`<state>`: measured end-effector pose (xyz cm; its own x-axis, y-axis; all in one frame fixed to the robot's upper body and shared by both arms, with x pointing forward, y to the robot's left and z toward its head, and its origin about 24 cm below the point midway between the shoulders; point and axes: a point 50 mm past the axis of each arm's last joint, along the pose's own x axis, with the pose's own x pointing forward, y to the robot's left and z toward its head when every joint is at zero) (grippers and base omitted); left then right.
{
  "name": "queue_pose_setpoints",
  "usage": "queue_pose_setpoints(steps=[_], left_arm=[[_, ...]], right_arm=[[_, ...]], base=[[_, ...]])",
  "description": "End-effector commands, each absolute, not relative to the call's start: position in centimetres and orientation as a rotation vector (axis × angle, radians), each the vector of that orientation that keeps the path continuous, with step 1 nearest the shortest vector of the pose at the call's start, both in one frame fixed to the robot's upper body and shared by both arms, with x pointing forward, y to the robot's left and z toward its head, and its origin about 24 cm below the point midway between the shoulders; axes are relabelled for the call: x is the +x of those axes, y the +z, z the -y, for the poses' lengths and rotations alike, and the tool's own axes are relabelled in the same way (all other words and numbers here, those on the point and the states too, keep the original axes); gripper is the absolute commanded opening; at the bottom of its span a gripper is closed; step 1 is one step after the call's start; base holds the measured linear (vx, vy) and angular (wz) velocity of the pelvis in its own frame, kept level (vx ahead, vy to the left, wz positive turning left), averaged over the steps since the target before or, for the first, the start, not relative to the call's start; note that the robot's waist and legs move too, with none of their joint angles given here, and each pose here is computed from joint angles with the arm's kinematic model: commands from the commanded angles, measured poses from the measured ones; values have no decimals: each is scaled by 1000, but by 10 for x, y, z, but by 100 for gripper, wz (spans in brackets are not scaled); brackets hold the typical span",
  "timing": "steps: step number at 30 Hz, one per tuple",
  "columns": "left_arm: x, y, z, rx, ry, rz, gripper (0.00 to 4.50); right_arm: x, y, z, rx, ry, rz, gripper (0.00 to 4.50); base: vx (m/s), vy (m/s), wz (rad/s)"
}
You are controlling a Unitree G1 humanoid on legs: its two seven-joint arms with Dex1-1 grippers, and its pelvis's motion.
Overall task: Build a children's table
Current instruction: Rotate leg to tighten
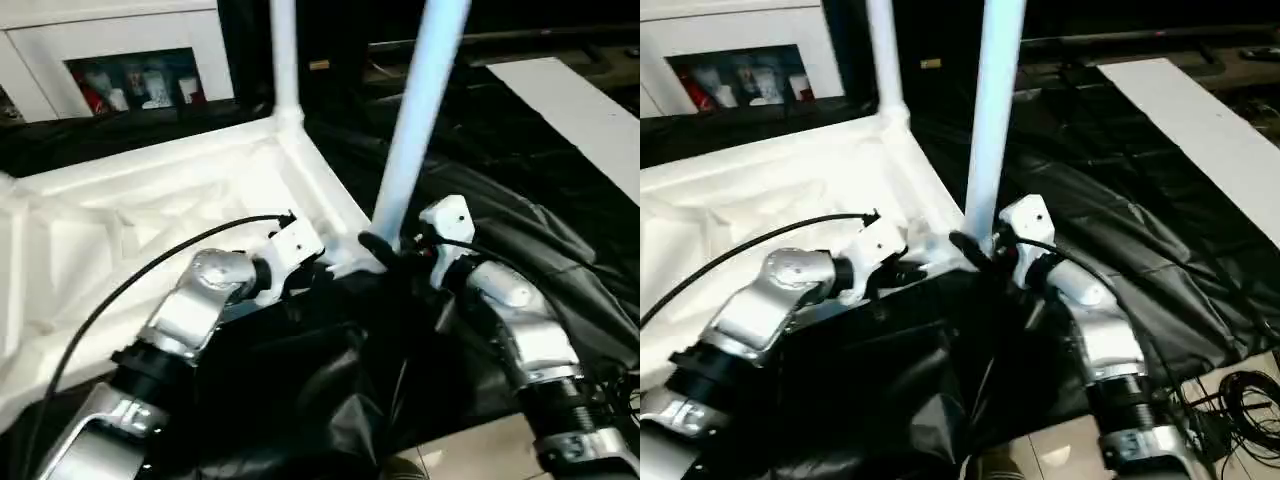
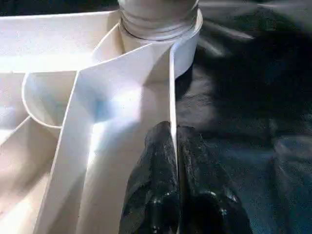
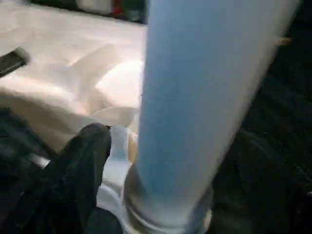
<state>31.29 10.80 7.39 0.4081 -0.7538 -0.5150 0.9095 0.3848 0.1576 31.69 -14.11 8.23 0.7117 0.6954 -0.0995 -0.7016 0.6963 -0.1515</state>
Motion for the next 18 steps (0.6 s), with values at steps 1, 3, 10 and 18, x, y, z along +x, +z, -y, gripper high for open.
queue_pose_setpoints(steps=[1, 3, 10, 18], left_arm=[[293, 47, -115, 424, -1222, -530, 0], [290, 49, -117, 418, -1254, -527, 0], [283, 64, -123, 402, -1394, -479, 0], [283, 71, -132, 416, -1422, -482, 0]], right_arm=[[308, 82, 145, -222, 917, -51, 403], [304, 81, 147, -234, 979, -68, 403], [290, 80, 153, -249, 1158, -134, 403], [286, 79, 156, -257, 1222, -166, 367]], base=[[0, 0, 0], [50, 15, 2], [0, 0, 0], [0, 0, 0]])
